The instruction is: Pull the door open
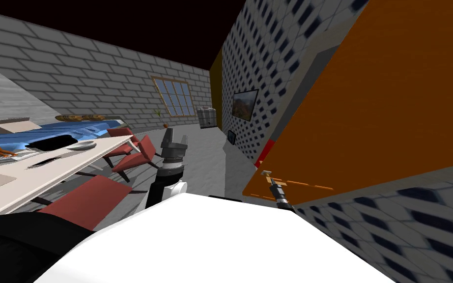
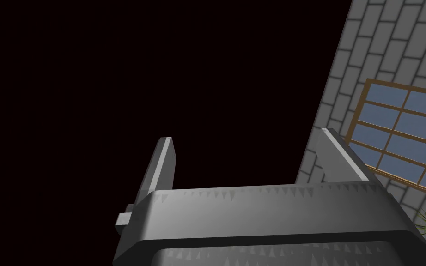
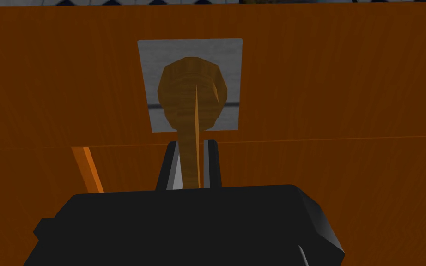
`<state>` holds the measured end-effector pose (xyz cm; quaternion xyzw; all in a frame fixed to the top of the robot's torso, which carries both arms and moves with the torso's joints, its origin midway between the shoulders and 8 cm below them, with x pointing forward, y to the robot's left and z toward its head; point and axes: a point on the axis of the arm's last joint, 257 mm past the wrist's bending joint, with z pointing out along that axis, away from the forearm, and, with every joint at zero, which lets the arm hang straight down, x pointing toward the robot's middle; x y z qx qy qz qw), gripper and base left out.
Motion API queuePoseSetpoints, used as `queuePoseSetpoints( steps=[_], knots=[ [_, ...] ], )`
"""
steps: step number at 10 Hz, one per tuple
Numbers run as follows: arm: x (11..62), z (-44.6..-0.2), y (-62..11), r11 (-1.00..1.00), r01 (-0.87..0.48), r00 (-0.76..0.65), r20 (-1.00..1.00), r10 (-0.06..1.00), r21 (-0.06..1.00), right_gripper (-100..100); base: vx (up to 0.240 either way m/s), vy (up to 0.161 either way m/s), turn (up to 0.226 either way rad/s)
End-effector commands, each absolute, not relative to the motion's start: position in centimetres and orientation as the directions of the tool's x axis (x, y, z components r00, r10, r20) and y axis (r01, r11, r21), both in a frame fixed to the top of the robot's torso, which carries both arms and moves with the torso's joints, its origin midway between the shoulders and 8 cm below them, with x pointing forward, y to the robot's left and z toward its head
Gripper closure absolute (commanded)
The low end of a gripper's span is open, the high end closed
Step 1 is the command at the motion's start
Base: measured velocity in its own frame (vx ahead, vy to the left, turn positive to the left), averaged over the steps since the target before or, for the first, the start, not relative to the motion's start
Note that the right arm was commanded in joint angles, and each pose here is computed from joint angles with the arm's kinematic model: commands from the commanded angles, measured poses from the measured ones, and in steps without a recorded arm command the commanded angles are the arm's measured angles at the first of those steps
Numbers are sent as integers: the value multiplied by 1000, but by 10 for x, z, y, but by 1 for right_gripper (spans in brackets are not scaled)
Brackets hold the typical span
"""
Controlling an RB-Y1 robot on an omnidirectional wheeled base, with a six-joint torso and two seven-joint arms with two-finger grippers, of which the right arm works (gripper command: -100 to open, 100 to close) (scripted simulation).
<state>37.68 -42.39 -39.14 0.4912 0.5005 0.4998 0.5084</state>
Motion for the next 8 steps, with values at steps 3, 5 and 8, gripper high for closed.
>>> queuePoseSetpoints(
  steps=[3, 5, 8],
  knots=[
    [391, -394, -415, 14, -8, 12, -14, 1000, 1000, 100, -203, -72, 114],
    [402, -394, -411, 11, -5, 20, -11, 1000, 1000, 100, -99, -46, 81],
    [411, -393, -407, 7, -3, 27, -7, 1000, 1000, 100, -170, -70, 117]
  ],
)
